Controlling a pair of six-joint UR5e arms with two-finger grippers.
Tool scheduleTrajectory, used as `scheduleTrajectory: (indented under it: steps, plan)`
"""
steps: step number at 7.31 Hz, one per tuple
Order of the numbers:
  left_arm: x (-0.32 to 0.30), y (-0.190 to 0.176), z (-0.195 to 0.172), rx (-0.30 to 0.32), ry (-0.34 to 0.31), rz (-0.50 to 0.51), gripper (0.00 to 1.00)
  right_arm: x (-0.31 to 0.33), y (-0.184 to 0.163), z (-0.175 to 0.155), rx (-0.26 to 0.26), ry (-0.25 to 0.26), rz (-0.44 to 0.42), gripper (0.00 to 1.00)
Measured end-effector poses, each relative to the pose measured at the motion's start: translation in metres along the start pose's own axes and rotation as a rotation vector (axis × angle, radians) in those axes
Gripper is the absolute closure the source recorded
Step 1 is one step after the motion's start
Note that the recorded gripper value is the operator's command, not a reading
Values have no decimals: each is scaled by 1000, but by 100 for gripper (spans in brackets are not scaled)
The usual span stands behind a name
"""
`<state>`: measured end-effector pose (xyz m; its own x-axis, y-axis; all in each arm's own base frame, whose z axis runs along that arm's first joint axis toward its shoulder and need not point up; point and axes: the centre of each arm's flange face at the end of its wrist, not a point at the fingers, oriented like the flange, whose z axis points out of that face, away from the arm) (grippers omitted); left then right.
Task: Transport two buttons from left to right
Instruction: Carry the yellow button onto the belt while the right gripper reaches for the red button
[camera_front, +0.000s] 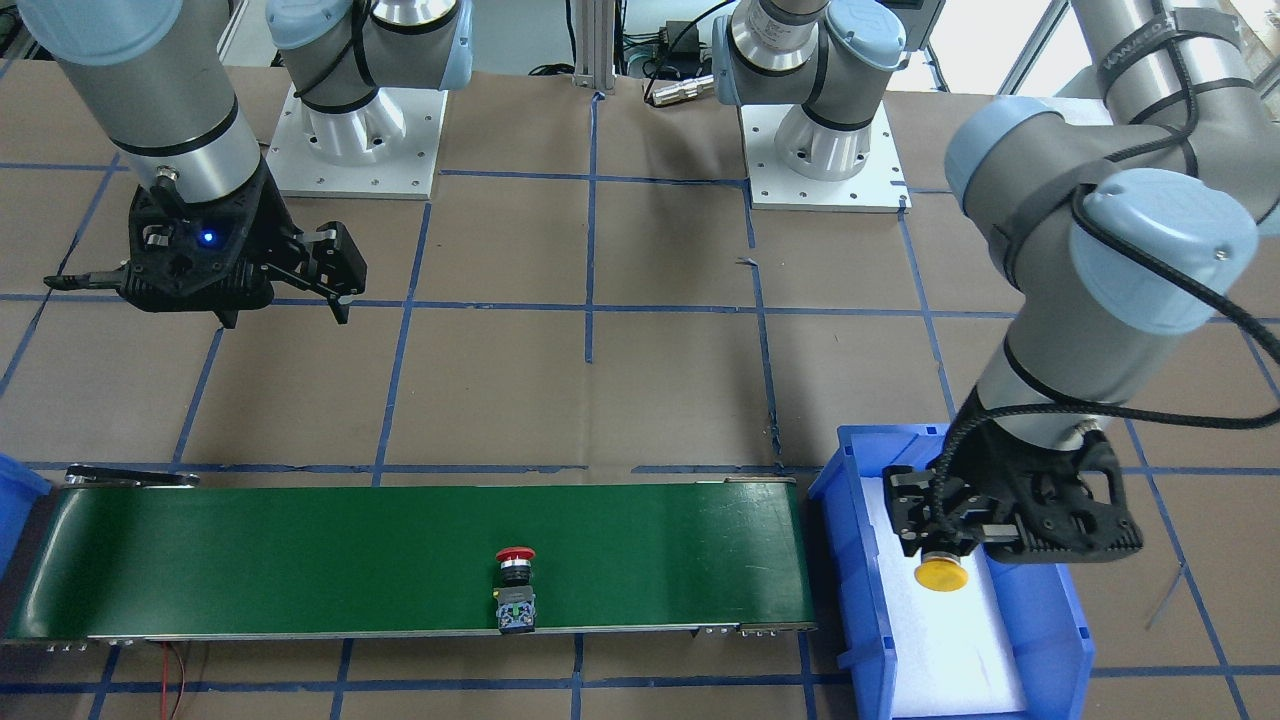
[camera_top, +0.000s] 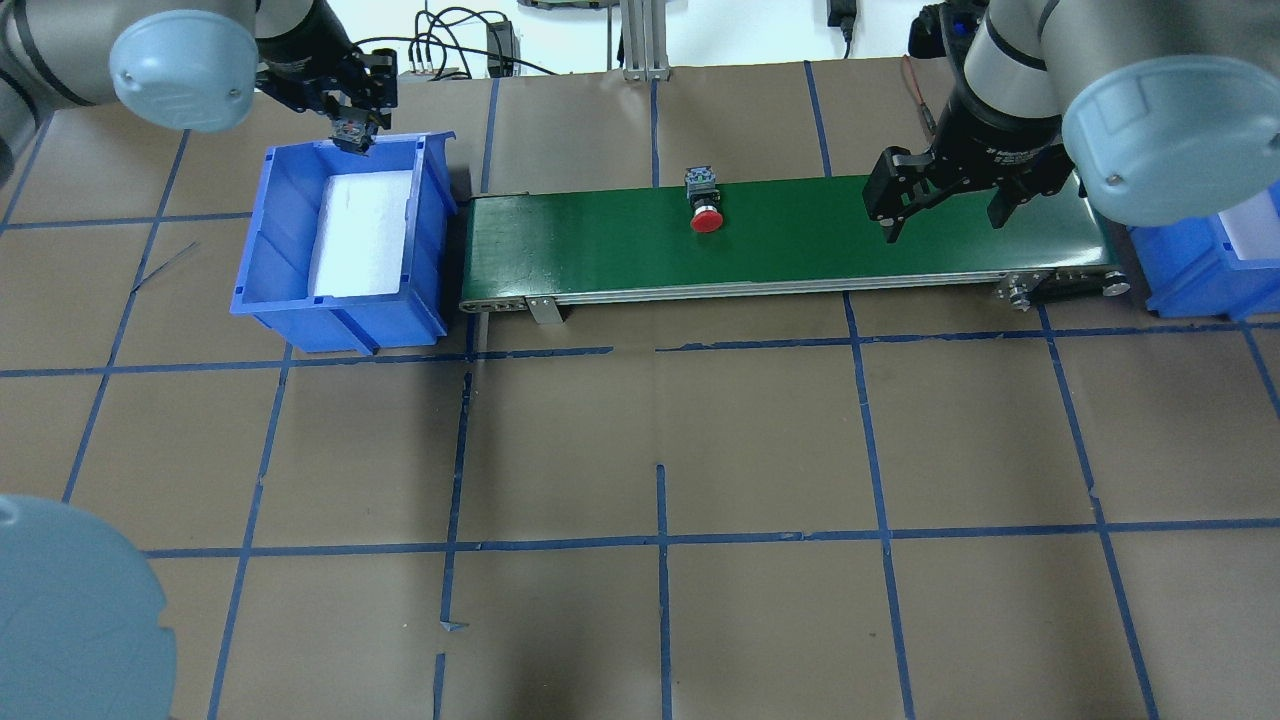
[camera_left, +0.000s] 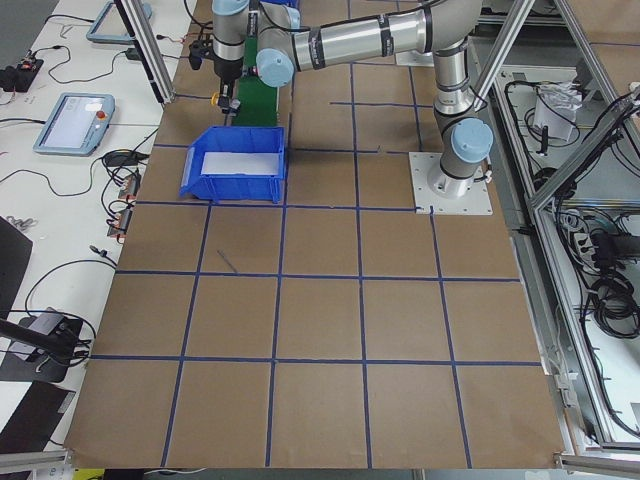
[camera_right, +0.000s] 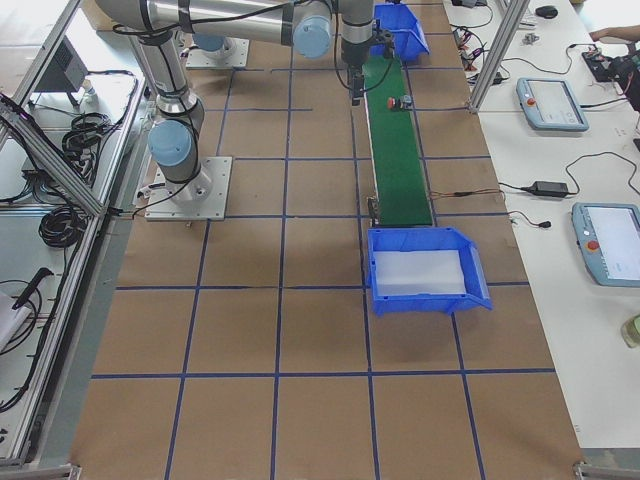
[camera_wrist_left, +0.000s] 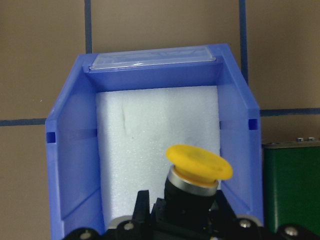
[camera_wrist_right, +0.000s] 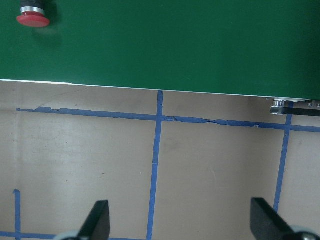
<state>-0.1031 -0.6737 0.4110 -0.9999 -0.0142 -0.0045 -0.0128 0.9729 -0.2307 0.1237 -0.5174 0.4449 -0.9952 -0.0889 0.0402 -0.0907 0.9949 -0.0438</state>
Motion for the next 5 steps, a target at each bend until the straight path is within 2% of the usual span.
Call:
scheduleTrajectory:
  steps: [2, 5]
  plan:
    - [53, 5, 22, -4, 13, -1, 78, 0, -6, -15, 2, -7, -3, 0]
    - [100, 10, 91, -51, 12, 33, 78, 1, -14, -23, -44, -15, -3, 0]
